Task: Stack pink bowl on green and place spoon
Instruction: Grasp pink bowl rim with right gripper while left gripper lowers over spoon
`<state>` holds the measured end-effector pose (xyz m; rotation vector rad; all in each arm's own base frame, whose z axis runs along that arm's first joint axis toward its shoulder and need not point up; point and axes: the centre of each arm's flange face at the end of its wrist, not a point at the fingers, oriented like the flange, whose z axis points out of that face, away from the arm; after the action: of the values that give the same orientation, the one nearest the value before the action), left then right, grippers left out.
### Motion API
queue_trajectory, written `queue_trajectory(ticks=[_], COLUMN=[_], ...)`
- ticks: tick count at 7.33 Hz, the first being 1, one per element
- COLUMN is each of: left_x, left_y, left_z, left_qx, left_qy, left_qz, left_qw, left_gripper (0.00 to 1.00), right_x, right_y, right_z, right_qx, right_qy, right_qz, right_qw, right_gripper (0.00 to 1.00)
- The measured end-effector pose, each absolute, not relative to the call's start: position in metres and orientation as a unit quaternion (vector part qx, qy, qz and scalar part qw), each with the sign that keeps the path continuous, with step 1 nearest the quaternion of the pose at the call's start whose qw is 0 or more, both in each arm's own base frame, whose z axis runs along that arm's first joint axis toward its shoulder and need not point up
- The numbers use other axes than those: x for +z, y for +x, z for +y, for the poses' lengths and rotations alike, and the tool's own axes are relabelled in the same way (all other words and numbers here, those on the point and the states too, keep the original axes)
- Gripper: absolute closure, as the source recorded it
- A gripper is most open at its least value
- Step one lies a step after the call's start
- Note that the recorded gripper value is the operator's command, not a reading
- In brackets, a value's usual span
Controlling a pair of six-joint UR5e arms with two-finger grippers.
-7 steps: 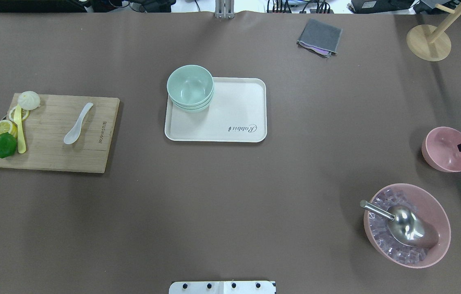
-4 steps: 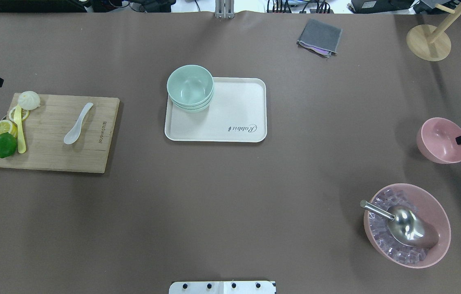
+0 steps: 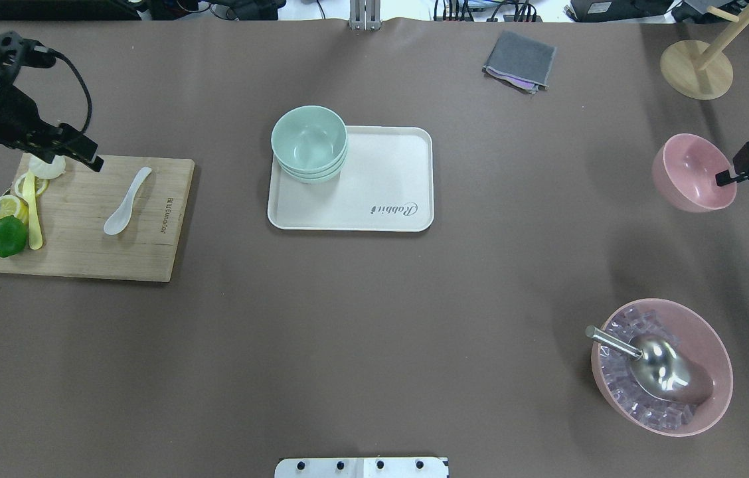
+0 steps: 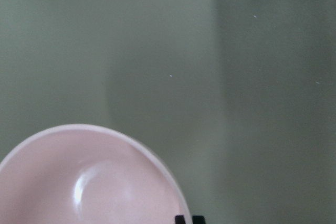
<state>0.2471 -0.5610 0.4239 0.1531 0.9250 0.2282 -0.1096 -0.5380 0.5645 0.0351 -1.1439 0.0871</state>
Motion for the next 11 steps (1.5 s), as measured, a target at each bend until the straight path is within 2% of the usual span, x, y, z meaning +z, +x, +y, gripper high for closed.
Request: queue_trajectory(ticks=[2, 4, 7, 11], left_x=[0.434, 0.456, 0.455, 0.466], left_y=[0.278, 0.297, 0.321, 0.331], left_z=[-0.569, -0.577, -0.584, -0.584], left_qx=[0.124, 0.129, 0.134, 0.128], left_qy=[0.075, 0.077, 0.087, 0.087], left_qz=[0.433, 0.429, 0.413, 0.388], left_qw=[0.890, 0.891, 0.897, 0.908], left_gripper=[0.15, 0.18, 0.18, 0.18], right_x=[0.515, 0.477, 0.446, 0.438], right_y=[-0.117, -0.125, -0.131, -0.133], right_z=[-0.569, -0.589, -0.601, -0.603], right_qx=[0.072, 0.087, 0.098, 0.097], right_qy=[0.014, 0.014, 0.013, 0.015], right_qz=[-0.558, -0.568, -0.577, -0.580], right_qw=[0.827, 0.818, 0.810, 0.809], right_gripper=[1.00, 1.00, 1.00, 1.00])
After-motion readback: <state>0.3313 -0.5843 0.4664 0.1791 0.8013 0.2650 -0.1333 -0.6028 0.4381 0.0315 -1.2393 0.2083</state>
